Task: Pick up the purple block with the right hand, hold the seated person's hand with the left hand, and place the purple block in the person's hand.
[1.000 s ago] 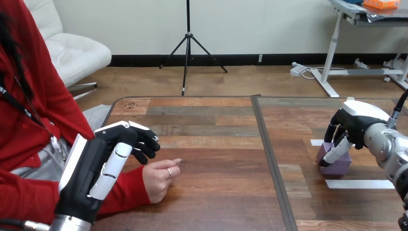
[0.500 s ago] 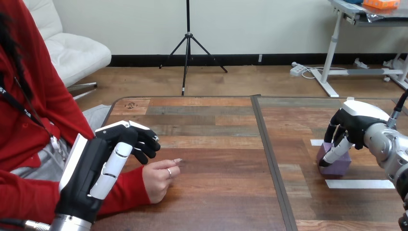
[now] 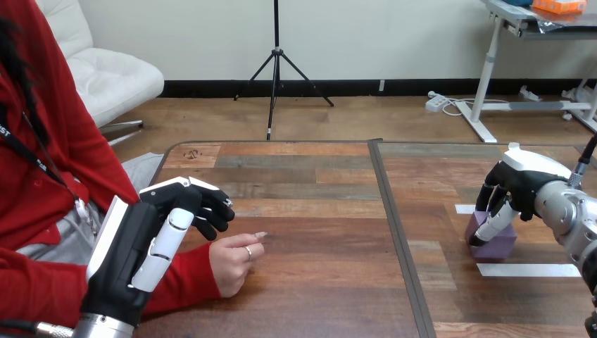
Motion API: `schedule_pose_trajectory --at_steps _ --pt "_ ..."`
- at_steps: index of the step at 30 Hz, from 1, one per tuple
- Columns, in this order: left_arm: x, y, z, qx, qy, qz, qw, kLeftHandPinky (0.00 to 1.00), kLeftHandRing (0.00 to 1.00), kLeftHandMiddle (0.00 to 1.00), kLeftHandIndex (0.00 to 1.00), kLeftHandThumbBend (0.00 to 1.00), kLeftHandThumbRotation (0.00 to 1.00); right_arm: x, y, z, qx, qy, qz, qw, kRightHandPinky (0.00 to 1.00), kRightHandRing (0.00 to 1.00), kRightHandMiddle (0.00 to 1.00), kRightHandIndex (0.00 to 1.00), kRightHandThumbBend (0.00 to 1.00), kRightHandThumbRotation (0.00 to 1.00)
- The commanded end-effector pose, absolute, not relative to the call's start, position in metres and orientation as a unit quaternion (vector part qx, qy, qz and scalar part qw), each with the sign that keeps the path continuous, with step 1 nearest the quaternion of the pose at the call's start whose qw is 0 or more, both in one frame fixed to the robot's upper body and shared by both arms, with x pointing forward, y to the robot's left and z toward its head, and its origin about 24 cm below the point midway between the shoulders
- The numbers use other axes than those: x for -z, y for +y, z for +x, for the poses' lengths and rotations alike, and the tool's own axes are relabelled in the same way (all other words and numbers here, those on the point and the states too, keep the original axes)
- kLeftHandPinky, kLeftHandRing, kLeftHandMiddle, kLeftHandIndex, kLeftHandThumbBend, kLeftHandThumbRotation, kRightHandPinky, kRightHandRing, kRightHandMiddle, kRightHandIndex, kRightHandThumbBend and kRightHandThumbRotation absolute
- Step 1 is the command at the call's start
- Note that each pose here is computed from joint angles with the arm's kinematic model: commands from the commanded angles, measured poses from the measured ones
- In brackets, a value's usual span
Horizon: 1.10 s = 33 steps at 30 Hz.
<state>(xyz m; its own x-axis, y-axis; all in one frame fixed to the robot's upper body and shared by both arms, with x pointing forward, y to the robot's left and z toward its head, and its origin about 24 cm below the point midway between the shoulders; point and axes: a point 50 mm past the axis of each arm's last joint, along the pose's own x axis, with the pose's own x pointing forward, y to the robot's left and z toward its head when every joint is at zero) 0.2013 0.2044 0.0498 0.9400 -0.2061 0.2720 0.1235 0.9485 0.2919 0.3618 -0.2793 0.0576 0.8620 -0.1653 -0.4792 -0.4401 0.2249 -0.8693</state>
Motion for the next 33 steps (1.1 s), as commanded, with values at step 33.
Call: schedule_pose_trajectory --at_steps 33 --pt "-0.0657 0.2054 0.2094 0.086 -0.194 0.144 0.967 0.40 0.49 0.52 0.49 0.56 1.00 -0.0786 -0.2787 0.3724 -0.091 0.248 -0.616 0.742 0.54 0.66 0.71 0.70 0.84 0.17"
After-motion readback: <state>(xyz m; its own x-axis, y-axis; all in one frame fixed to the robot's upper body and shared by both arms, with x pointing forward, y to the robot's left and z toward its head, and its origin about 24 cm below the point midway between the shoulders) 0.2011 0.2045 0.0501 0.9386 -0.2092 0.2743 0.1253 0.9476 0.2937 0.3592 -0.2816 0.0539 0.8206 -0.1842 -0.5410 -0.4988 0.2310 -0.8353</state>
